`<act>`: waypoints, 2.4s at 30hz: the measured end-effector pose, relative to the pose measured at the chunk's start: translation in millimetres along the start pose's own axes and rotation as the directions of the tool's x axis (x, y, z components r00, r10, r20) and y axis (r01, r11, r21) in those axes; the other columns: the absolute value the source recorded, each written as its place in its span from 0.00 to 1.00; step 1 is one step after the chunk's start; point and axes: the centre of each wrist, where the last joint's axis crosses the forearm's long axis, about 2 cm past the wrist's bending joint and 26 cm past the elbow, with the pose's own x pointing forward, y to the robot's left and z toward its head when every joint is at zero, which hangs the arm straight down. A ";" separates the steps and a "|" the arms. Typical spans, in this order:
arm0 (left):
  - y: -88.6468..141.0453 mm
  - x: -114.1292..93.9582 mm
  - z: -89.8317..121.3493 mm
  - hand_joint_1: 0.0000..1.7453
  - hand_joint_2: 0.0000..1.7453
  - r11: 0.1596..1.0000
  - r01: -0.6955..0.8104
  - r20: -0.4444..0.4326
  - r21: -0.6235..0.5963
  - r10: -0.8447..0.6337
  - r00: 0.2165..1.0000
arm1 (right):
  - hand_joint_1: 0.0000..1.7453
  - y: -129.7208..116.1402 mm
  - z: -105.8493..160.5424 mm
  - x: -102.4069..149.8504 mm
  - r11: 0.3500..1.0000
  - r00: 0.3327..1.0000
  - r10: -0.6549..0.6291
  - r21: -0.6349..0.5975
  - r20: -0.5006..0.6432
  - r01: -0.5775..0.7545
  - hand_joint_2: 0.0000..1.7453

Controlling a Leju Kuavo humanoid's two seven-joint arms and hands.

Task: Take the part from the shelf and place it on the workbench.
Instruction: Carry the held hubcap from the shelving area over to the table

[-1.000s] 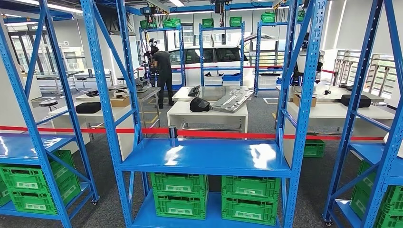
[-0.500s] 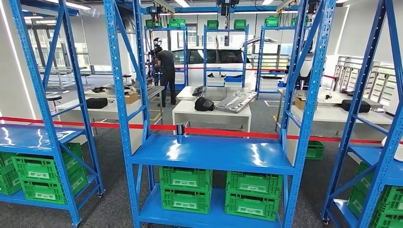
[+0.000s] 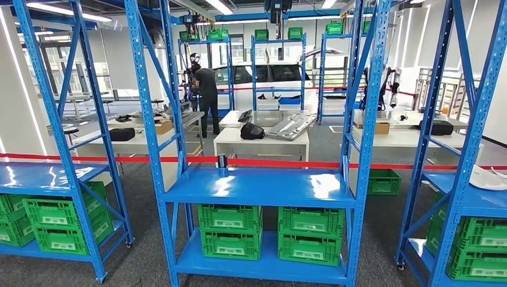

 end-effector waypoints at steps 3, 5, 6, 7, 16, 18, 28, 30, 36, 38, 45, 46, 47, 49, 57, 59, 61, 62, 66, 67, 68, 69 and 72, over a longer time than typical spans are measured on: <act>-0.1 0.0 0.2 1.00 1.00 1.000 0.000 -0.001 0.000 0.000 1.000 | 0.00 0.1 0.0 -0.1 1.000 1.000 0.000 0.000 0.000 0.000 0.00; 0.1 0.0 -0.4 1.00 1.00 1.000 0.000 0.001 0.000 0.000 1.000 | 0.00 0.8 0.0 0.0 1.000 1.000 0.000 0.001 0.000 0.000 0.00; 0.3 0.1 -0.7 1.00 1.00 1.000 0.001 0.002 0.001 -0.001 1.000 | 0.00 1.4 0.0 0.0 1.000 1.000 -0.001 0.002 0.000 0.001 0.00; 0.4 0.2 -1.0 1.00 1.00 1.000 0.001 0.003 0.001 -0.001 1.000 | 0.00 2.0 -0.1 0.1 1.000 1.000 -0.001 0.004 0.000 0.001 0.00; 3.6 -10.4 13.4 1.00 1.00 0.721 -0.473 -0.486 0.505 0.691 0.534 | 0.00 8.9 -1.5 4.0 0.999 0.999 0.016 -0.049 -0.028 -0.018 0.00; 1.1 -12.0 19.8 1.00 1.00 0.520 -0.575 -0.418 0.632 0.853 0.313 | 0.00 9.5 -2.2 6.2 0.999 0.999 0.017 -0.050 -0.027 -0.018 0.00; 5.2 -12.7 22.9 1.00 1.00 0.636 -0.511 -0.406 0.579 0.768 0.495 | 0.00 13.5 -3.1 9.3 0.999 1.000 0.012 -0.051 -0.020 -0.013 0.00; 5.3 -12.9 24.5 1.00 1.00 0.663 -0.511 -0.403 0.547 0.744 0.533 | 0.00 14.0 -3.0 8.9 0.999 1.000 0.009 -0.053 -0.019 -0.010 0.00; 4.8 -12.9 29.9 1.00 1.00 0.715 -0.519 -0.400 0.469 0.695 0.597 | 0.00 16.8 -2.1 6.0 0.999 1.000 0.000 -0.051 -0.023 -0.001 0.00; 5.8 -12.9 30.0 1.00 1.00 0.743 -0.501 -0.404 0.445 0.665 0.628 | 0.00 18.6 -2.2 6.5 0.999 1.000 -0.003 -0.048 -0.020 0.002 0.00; 10.0 -11.0 28.3 1.00 1.00 0.894 -0.322 -0.383 0.310 0.428 0.819 | 0.00 18.6 -1.6 4.5 0.999 1.000 0.002 -0.041 -0.012 -0.002 0.00; 10.1 -10.8 28.5 1.00 1.00 0.914 -0.285 -0.371 0.289 0.381 0.847 | 0.00 18.2 -1.4 3.9 0.999 1.000 0.004 -0.039 -0.011 -0.004 0.00; 10.2 -10.5 28.7 1.00 1.00 0.933 -0.243 -0.354 0.264 0.328 0.876 | 0.00 17.5 -1.2 3.2 0.999 1.000 0.007 -0.037 -0.010 -0.007 0.00; 10.1 -9.6 27.9 1.00 1.00 0.960 -0.174 -0.314 0.220 0.239 0.919 | 0.00 15.5 -1.0 2.5 0.999 1.000 0.013 -0.034 -0.009 -0.013 0.00; 9.2 -2.5 15.5 1.00 1.00 0.995 -0.046 -0.145 0.086 0.059 0.988 | 0.00 11.3 -0.3 0.5 1.000 1.000 0.006 -0.022 -0.004 -0.006 0.00; 8.8 -1.1 12.6 1.00 1.00 0.997 -0.046 -0.118 0.063 0.053 0.992 | 0.00 10.8 0.0 -0.5 1.000 1.000 0.003 -0.021 -0.003 -0.003 0.00; 7.4 -0.3 11.1 1.00 1.00 0.998 -0.053 -0.100 0.044 0.057 0.993 | 0.00 9.7 0.7 -2.4 1.000 1.000 0.002 -0.022 -0.003 -0.002 0.00; 6.6 -0.1 11.1 1.00 1.00 0.998 -0.058 -0.095 0.037 0.061 0.994 | 0.00 9.4 1.1 -3.5 1.000 1.000 0.001 -0.022 -0.004 -0.001 0.00; 5.2 1.9 8.7 1.00 1.00 0.995 -0.094 -0.076 0.017 0.095 0.993 | 0.00 9.4 1.8 -5.0 1.000 1.000 -0.006 -0.018 -0.005 0.005 0.00; 5.2 2.7 7.6 1.00 1.00 0.994 -0.108 -0.071 0.014 0.108 0.992 | 0.00 9.9 1.7 -4.7 1.000 1.000 -0.008 -0.016 -0.004 0.008 0.00; 5.1 3.5 6.7 1.00 1.00 0.992 -0.122 -0.067 0.011 0.123 0.990 | 0.00 10.2 1.7 -4.6 1.000 1.000 -0.010 -0.015 -0.004 0.010 0.00; 4.9 4.1 6.1 1.00 1.00 0.990 -0.138 -0.065 0.008 0.138 0.988 | 0.00 10.5 1.7 -4.7 1.000 1.000 -0.012 -0.014 -0.004 0.012 0.00; 3.9 6.0 5.0 1.00 1.00 0.982 -0.187 -0.060 -0.001 0.187 0.981 | 0.00 10.0 1.8 -4.8 1.000 1.000 -0.014 -0.014 -0.004 0.014 0.00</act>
